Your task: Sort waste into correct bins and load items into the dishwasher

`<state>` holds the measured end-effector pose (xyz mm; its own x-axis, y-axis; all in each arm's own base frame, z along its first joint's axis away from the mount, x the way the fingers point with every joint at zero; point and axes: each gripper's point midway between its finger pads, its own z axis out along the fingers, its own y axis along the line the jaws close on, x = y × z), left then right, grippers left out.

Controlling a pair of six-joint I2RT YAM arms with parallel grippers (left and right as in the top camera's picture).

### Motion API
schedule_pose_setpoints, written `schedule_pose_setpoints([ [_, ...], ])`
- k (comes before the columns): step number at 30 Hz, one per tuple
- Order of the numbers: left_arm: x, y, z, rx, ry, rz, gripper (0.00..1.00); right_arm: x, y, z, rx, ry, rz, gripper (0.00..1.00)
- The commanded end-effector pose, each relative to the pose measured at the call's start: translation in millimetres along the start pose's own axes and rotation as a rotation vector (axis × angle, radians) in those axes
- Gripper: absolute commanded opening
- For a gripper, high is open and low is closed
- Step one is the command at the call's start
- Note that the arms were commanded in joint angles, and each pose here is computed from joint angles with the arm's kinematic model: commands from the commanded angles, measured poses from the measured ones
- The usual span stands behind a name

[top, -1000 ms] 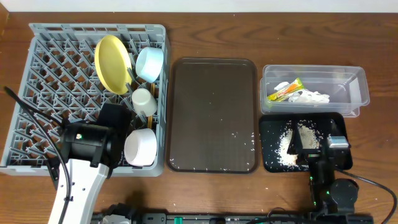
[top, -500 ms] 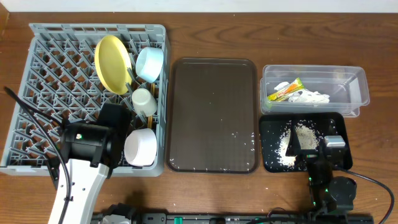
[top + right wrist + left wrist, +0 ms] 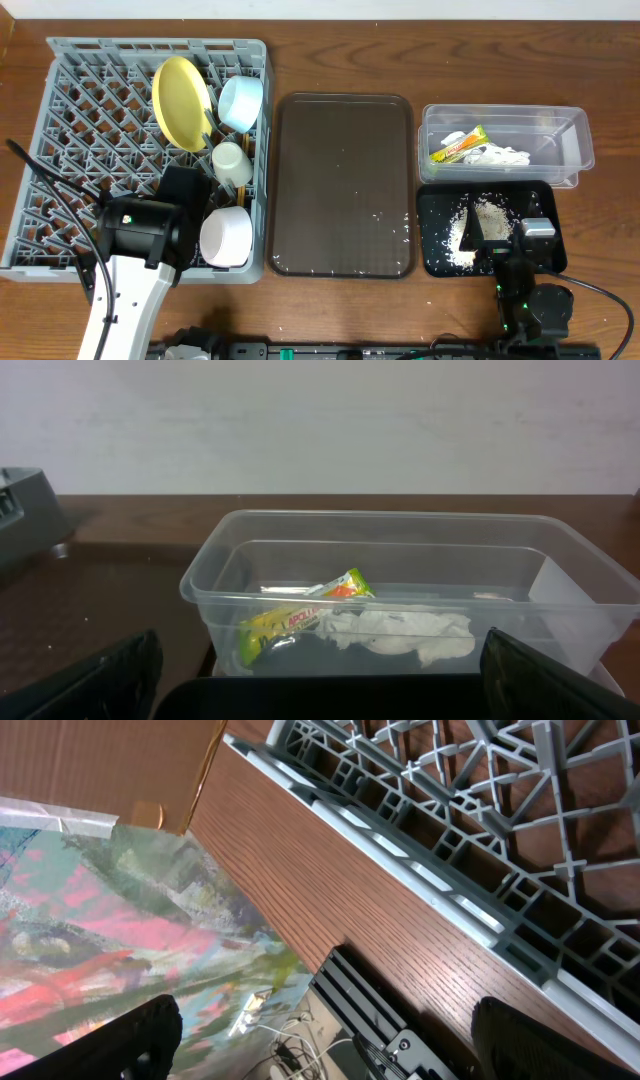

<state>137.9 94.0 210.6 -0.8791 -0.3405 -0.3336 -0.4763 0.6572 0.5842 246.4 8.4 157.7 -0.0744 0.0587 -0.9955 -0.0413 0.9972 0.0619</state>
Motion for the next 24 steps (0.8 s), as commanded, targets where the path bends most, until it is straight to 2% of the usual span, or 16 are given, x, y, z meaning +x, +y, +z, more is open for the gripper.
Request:
schedule_pose_setpoints([
  [1, 10, 11, -1, -0.036, 0.038, 0.034, 0.93, 0, 0, 0, -0.004, -0.001, 0.007, 0.99],
  [13, 12, 14, -3, -0.023, 0.022, 0.016, 0.94, 0, 0, 0, -0.004, -0.001, 0.007, 0.99],
  [24, 37, 50, -16, 0.141, -0.175, -0.215, 0.93, 0, 0, 0, -0.004, -0.001, 0.007, 0.99],
])
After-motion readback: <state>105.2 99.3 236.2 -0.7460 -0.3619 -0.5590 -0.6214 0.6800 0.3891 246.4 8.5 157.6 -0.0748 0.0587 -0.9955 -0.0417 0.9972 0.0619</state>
